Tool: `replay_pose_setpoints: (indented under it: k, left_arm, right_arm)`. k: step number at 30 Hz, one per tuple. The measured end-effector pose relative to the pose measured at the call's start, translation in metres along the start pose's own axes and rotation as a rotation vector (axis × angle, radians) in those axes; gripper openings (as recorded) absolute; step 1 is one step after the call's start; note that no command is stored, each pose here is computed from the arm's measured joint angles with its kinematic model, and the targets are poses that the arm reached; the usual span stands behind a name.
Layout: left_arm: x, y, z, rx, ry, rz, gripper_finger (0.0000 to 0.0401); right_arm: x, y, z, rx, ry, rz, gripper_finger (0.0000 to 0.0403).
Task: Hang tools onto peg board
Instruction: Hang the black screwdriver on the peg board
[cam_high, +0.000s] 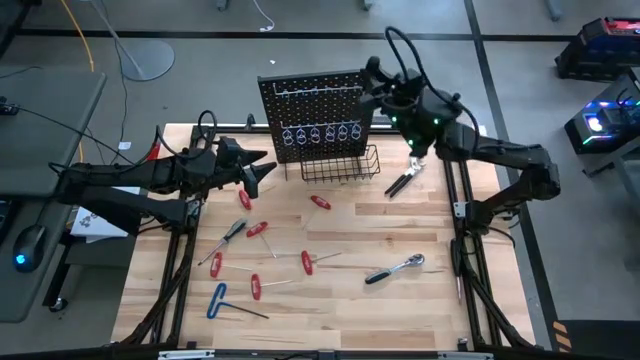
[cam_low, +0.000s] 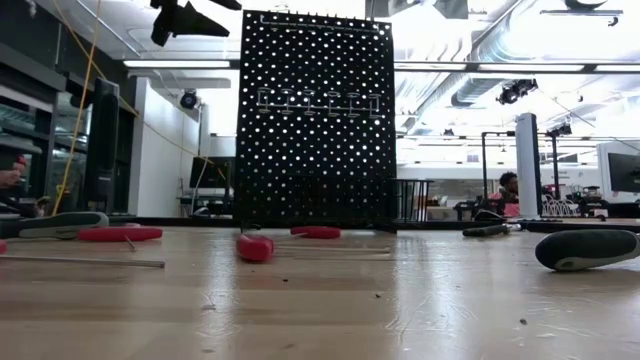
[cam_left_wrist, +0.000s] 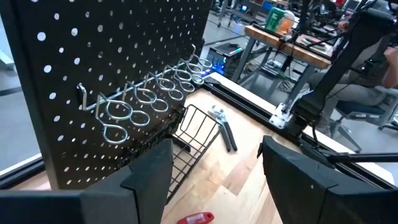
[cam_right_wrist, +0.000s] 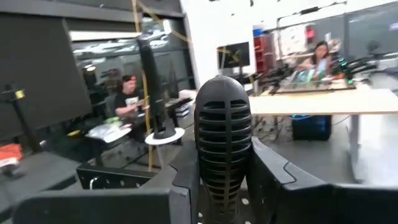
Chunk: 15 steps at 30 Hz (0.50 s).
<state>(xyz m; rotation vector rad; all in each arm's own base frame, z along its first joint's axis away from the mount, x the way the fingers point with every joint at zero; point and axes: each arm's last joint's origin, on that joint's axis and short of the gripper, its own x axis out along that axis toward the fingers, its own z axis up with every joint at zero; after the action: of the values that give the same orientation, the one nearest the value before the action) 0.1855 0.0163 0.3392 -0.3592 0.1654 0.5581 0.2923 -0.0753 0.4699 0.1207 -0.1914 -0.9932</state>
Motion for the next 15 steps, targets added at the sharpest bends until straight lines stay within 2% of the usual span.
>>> replay_pose_setpoints:
  k: [4, 15]
  left_arm:
    - [0.000, 0.000, 0.000, 0.000, 0.000, 0.000, 0.0229]
    - [0.000, 0.000, 0.002, -0.002, -0.020, 0.012, 0.0229]
  right_arm:
    - [0.009, -0.007, -0.005, -0.001, 0.072, 0.006, 0.0075]
    - [0.024, -0.009, -0.017, -0.027, 0.099, 0.027, 0.0075]
